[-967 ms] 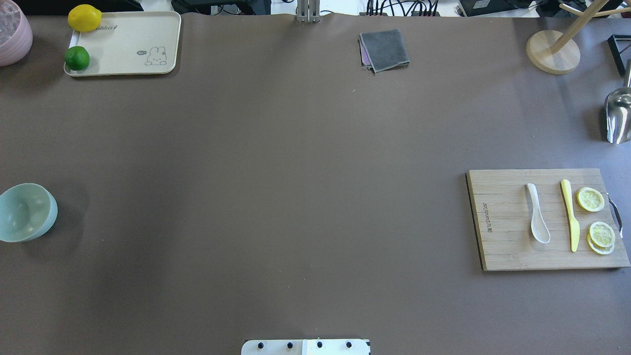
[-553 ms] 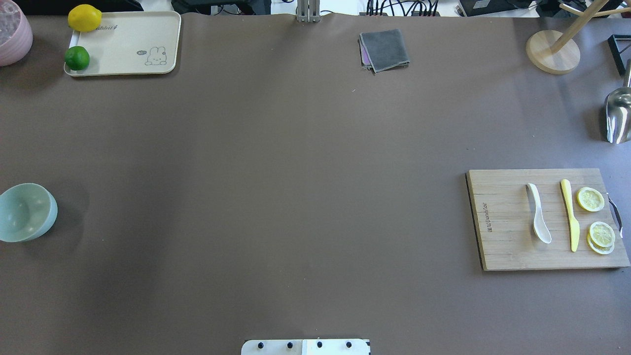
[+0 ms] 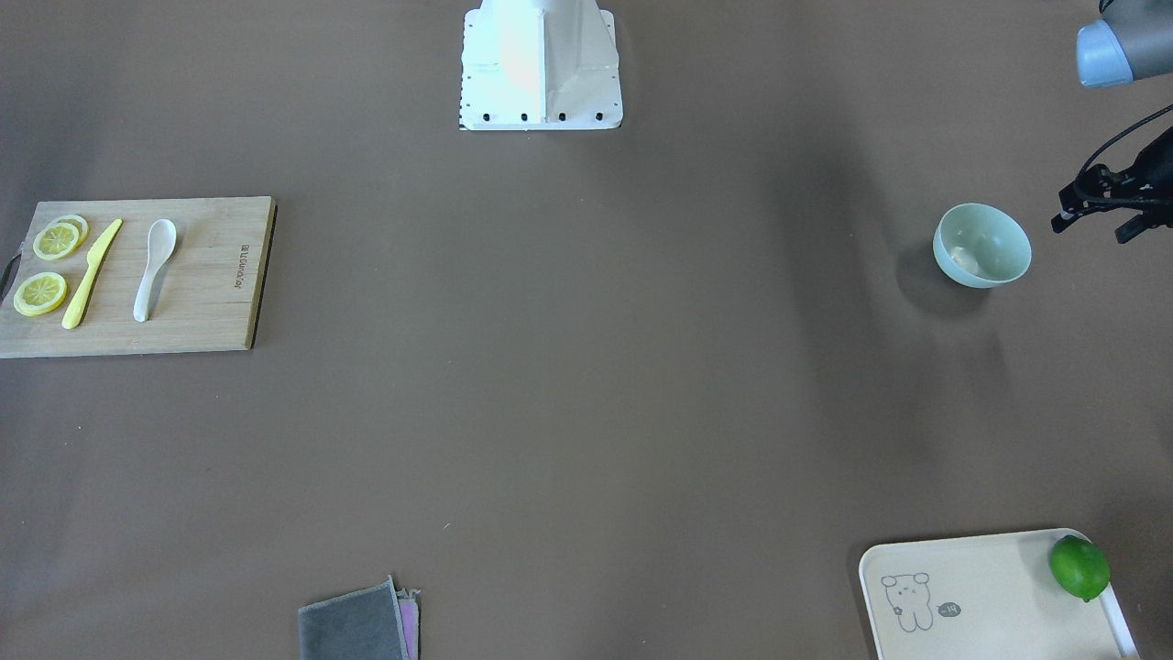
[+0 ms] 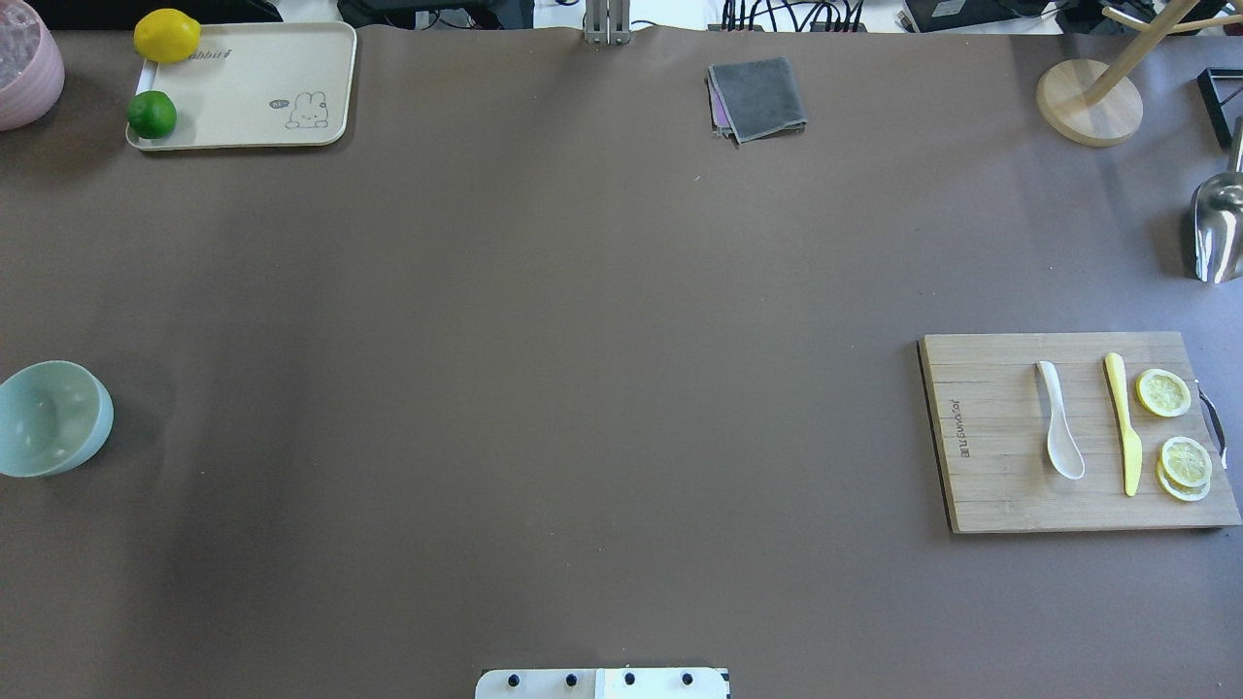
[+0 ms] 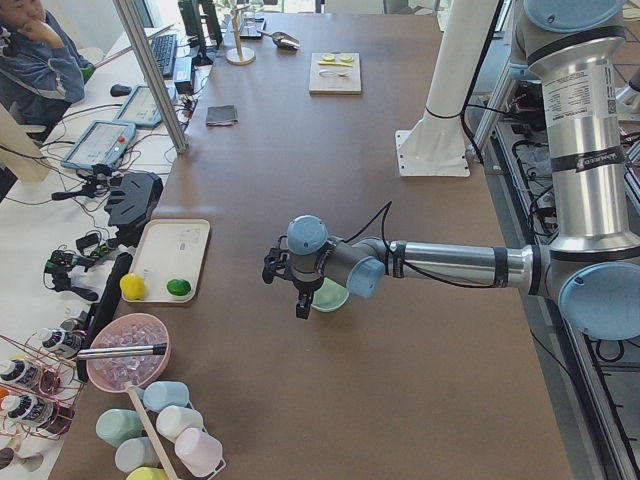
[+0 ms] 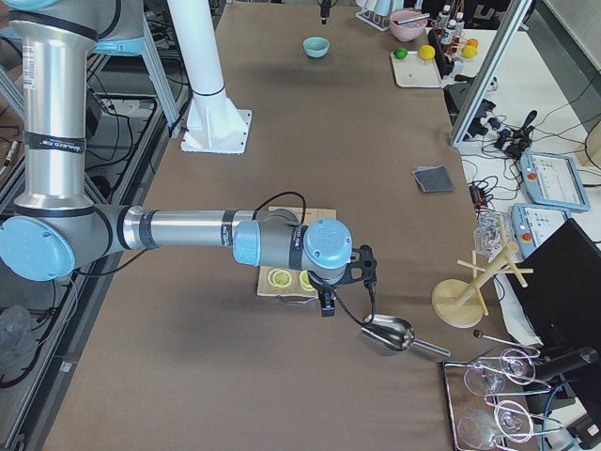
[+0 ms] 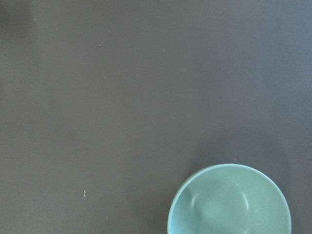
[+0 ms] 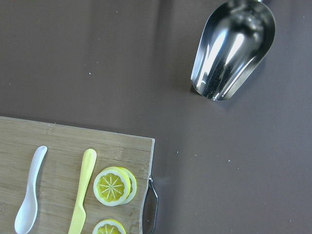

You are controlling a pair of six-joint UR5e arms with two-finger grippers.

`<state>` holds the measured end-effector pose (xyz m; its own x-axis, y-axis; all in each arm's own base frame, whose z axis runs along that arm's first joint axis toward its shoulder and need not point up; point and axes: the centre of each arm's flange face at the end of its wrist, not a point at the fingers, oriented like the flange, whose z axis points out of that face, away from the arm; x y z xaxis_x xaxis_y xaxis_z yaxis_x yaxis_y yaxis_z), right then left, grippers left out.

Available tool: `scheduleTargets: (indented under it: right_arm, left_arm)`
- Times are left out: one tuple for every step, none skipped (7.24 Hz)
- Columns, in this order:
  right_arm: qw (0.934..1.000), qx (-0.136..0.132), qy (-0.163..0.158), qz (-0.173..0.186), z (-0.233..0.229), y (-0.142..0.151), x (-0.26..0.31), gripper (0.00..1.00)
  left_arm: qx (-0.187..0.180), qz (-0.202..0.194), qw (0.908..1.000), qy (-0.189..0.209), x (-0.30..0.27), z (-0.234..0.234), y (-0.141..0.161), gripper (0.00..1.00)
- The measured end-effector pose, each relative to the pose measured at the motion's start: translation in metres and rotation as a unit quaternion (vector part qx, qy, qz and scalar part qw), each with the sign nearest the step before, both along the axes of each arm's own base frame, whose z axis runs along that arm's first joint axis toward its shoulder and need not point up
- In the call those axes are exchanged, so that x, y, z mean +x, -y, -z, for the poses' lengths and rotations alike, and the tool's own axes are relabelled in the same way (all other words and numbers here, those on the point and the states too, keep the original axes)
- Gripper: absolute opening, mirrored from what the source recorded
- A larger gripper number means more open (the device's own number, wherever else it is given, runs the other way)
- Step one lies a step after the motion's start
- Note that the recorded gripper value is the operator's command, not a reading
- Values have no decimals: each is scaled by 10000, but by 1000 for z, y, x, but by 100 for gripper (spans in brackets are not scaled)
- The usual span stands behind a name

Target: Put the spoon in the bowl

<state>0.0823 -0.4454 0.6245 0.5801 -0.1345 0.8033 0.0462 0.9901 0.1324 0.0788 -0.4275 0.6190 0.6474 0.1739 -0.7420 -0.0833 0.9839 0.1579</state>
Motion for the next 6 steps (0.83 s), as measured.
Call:
scheduleTargets:
  right_arm:
    - [10000, -18, 10, -2, -1, 0, 0, 100]
    - [10000, -37, 17, -2, -3, -1, 0, 100]
    - [10000, -51, 18, -3, -4, -3, 0, 100]
    - [10000, -56, 18, -2, -5, -4, 0, 100]
    - [10000, -50, 16, 0, -5, -4, 0, 100]
    - [10000, -49, 13, 2, -5, -5, -1, 100]
  left_arm:
    - [-36, -49, 10000, -9, 10, -7, -1, 88]
    - [-53, -109, 9999, -17, 18, -14, -2, 86]
    - [-53, -169, 9998, -25, 25, -23, -4, 86]
    - [-39, -246, 9997, -37, 32, -31, -6, 85]
    - [-12, -305, 9995, -54, 38, -35, -6, 83]
    - [-7, -352, 9994, -58, 42, -39, -8, 82]
